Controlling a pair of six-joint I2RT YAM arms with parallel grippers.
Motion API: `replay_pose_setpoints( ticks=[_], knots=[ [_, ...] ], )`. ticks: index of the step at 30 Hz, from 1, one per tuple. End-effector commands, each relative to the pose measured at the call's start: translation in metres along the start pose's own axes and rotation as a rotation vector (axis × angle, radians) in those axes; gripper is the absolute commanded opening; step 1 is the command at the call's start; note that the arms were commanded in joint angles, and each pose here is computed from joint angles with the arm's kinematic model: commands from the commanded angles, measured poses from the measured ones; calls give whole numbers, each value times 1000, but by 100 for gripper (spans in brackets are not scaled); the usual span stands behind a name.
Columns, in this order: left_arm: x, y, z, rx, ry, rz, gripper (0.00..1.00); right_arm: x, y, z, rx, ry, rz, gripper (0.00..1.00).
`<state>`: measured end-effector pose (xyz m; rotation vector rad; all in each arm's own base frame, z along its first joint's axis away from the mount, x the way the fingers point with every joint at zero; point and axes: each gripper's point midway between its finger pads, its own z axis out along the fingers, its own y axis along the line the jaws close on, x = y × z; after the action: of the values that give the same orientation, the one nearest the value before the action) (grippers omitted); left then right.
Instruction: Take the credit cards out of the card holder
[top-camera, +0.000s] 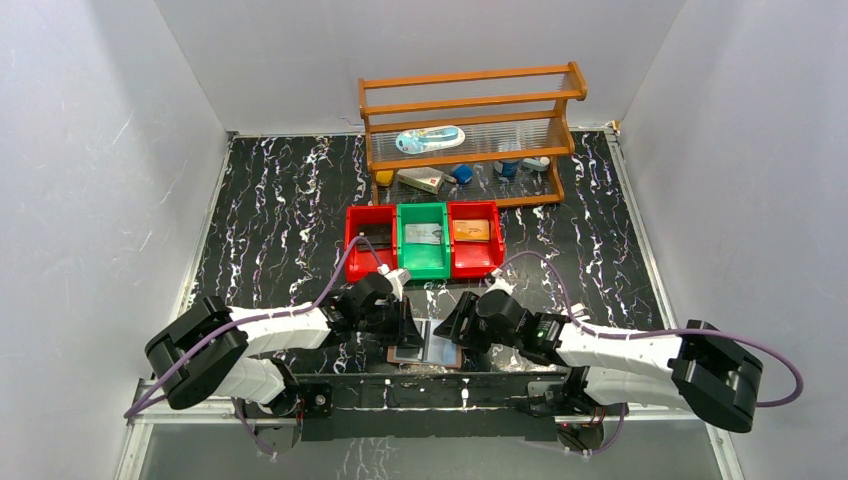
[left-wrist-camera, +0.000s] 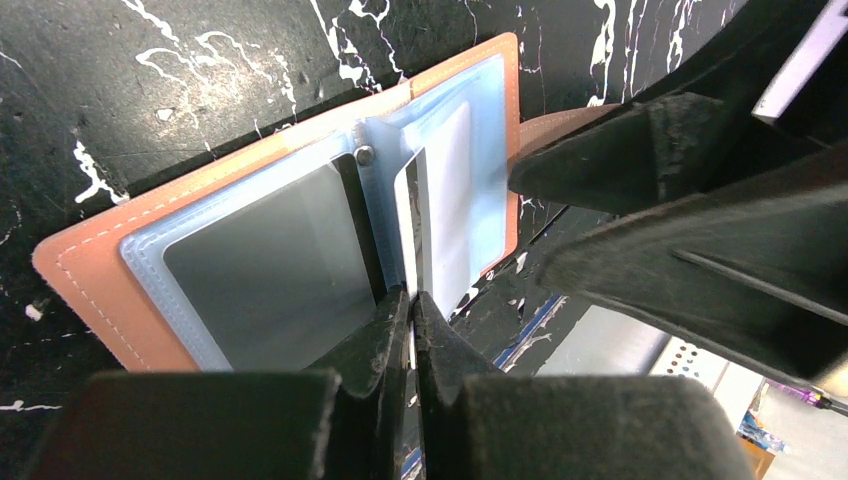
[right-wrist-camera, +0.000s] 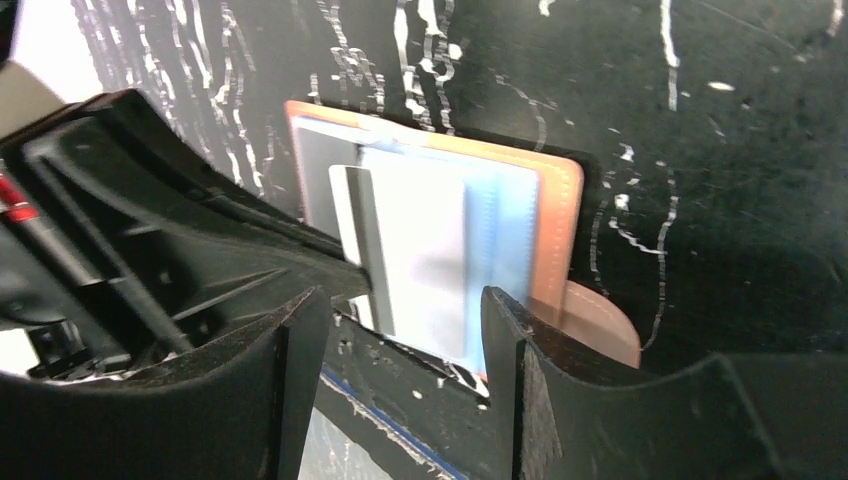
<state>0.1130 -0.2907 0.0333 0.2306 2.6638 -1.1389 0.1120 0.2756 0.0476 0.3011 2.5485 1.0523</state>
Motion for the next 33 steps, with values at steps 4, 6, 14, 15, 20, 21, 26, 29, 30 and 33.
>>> replay_pose_setpoints(
  ticks=[4, 6, 14, 15, 20, 21, 26, 29, 30, 33],
  knots=[
    [-6, -14, -6, 36, -17, 29, 1, -11, 58, -12, -169, -12, -81, 66],
    [-6, -15, -7, 38, -17, 31, 1, -7, 61, -7, -175, 8, -83, 66],
    [-8, -15, -10, 34, -26, 35, 1, 2, 3, 16, 51, 23, -3, 66],
    [-7, -15, -10, 32, -26, 35, 1, 3, -2, 17, 62, 22, 10, 66],
    [-8, -15, -11, 34, -34, 35, 7, 12, -32, 16, 114, 33, 43, 63],
    [-8, -15, -10, 35, -35, 34, 10, 12, -33, 16, 114, 33, 46, 63],
    [-10, -19, -9, 54, -43, 27, 20, 15, -41, 17, 125, 41, 54, 59],
    [-10, -20, -9, 65, -45, 19, 21, 17, -45, 17, 128, 42, 67, 58],
    [-10, -21, -9, 70, -47, 17, 21, 16, -46, 17, 128, 39, 70, 58],
    [-9, -21, -8, 79, -47, 9, 20, 16, -47, 16, 127, 35, 77, 58]
  ],
)
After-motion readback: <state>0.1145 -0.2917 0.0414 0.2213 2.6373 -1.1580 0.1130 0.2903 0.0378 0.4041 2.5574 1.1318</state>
